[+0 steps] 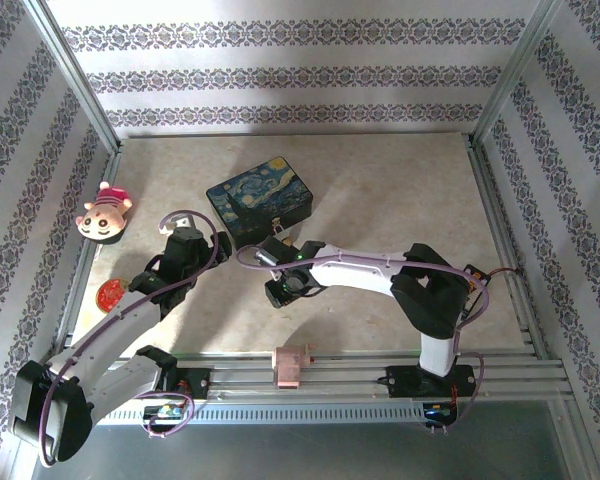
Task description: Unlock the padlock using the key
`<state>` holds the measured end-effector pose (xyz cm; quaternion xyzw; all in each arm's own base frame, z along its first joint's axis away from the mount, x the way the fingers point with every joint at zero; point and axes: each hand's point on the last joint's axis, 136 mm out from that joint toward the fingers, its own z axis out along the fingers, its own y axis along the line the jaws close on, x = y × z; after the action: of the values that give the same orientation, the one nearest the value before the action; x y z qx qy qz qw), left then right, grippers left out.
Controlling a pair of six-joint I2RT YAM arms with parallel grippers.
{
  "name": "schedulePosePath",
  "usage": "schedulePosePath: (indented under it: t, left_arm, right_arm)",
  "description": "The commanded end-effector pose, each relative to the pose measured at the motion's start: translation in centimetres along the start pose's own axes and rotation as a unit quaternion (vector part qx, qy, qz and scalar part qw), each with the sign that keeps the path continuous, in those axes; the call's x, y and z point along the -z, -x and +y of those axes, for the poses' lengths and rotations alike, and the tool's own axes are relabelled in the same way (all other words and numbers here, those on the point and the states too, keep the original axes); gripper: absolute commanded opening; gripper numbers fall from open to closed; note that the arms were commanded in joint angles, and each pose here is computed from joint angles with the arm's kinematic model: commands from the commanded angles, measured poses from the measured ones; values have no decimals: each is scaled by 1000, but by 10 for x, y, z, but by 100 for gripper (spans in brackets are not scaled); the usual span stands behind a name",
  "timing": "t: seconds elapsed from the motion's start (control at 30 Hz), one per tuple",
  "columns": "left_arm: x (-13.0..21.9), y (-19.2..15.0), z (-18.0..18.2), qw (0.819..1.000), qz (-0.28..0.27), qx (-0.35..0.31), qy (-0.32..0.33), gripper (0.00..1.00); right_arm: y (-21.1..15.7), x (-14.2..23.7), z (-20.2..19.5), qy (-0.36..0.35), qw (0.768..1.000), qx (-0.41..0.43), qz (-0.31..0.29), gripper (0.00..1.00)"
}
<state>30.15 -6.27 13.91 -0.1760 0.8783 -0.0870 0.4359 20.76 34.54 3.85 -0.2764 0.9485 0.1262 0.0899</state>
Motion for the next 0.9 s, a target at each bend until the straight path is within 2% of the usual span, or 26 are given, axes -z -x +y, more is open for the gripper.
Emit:
schedulePosePath:
  t: [0.0, 0.13, 0.5, 0.63, 0.77, 0.87]
  left_arm:
    - [-4, -5, 7, 1000, 5, 14, 9, 99]
    - [-7, -8, 7, 1000, 11, 22, 8, 99]
    - [-9, -11, 7, 1000, 14, 24, 8, 99]
    - [-11, -14, 8, 1000, 19, 23, 8, 99]
    - [-11, -15, 7, 1000, 24, 18, 5, 99]
    - [-10, -14, 3, 1000, 26, 13, -5, 99]
  right_arm:
    - [-7, -11, 5, 19, 1000, -10, 16, 34]
    - [-10, -21, 4, 17, 999, -15, 23, 30]
    - [-16, -31, -4, 3, 999, -25, 32, 28]
    - [-14, -30, -3, 4, 999, -29, 28, 20]
    - [-9, -24, 1, 13, 999, -33, 16, 1]
    - [-6, -16, 3, 21, 999, -38, 3, 0]
